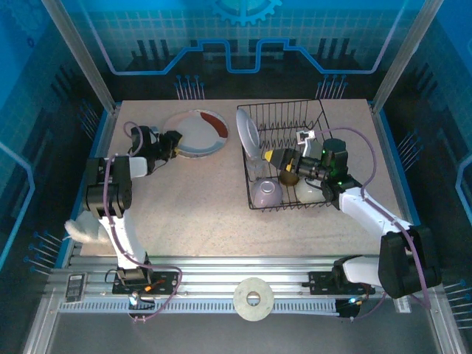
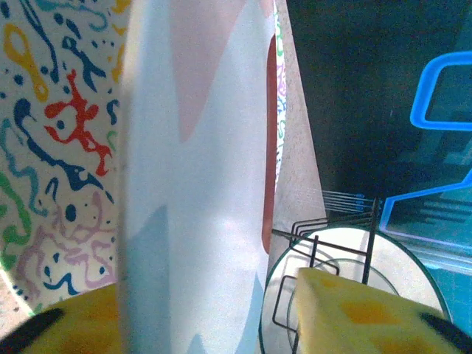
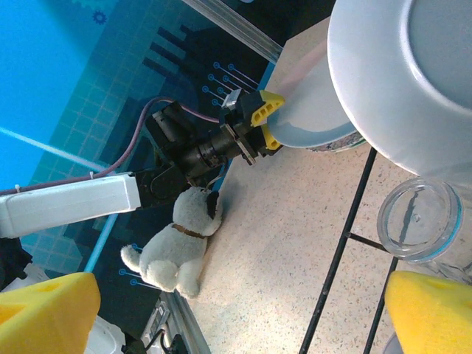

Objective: Unload the mixed dishes from the dish rack
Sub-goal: Place the plate on the plate.

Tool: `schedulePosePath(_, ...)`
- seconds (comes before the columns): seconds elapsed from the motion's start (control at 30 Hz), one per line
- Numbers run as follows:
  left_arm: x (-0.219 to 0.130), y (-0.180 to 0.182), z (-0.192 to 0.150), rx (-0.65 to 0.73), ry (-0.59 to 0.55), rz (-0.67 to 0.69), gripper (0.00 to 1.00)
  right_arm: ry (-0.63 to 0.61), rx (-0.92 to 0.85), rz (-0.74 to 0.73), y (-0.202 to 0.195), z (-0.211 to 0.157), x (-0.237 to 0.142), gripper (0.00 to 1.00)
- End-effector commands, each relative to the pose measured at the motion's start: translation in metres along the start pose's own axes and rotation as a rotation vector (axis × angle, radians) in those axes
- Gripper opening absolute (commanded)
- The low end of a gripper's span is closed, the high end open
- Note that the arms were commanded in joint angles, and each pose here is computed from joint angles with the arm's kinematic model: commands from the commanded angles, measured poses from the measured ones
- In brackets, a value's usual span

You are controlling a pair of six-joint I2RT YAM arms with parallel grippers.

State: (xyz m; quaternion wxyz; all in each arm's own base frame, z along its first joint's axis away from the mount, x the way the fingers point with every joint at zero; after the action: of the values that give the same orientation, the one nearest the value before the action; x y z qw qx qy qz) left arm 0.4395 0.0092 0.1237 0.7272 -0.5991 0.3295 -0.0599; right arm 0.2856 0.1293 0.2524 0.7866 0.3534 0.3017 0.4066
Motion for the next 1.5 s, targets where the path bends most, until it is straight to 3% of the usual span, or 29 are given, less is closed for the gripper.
schedulePosePath(0.0, 0.001, -0.011, 0.000, 0.050, 0.012, -0.021, 0.55, 0.000, -0.055, 0.034, 0.016, 0.005, 0.000, 1.00)
schedulePosePath(0.2, -0.005, -0.012, 0.000, 0.085, 0.009, 0.048, 0.78, 0.003, -0.053, 0.029, 0.015, 0.005, 0.000, 1.00)
schedulePosePath(0.33, -0.009, -0.016, 0.000, 0.118, 0.013, 0.111, 0.99, 0.002, -0.052, 0.029, 0.015, 0.005, 0.000, 1.00)
schedulePosePath(1.13, -0.001, -0.018, 0.004, 0.130, 0.049, 0.448, 0.99, 0.007, -0.050, 0.024, 0.015, 0.004, 0.001, 1.00)
schedulePosePath(1.47, 0.009, -0.015, 0.006, 0.103, 0.050, 0.497, 0.99, 0.008, -0.047, 0.015, 0.014, 0.004, 0.002, 1.00)
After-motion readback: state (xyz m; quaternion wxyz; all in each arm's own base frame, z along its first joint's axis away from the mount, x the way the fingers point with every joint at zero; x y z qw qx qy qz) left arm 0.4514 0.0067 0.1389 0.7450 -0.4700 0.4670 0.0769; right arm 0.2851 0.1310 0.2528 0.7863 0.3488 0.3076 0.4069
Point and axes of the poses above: each hand's point on the last joint's axis, 136 mm out from that joint toward the fingers, its own x axis out along the fingers, its own y axis along the line the jaws close on, z = x × y, the point moved 9 cm from there along -x, back along the fingers, and after that the axes turned 1 degree about -x, right-handed, at the moved point
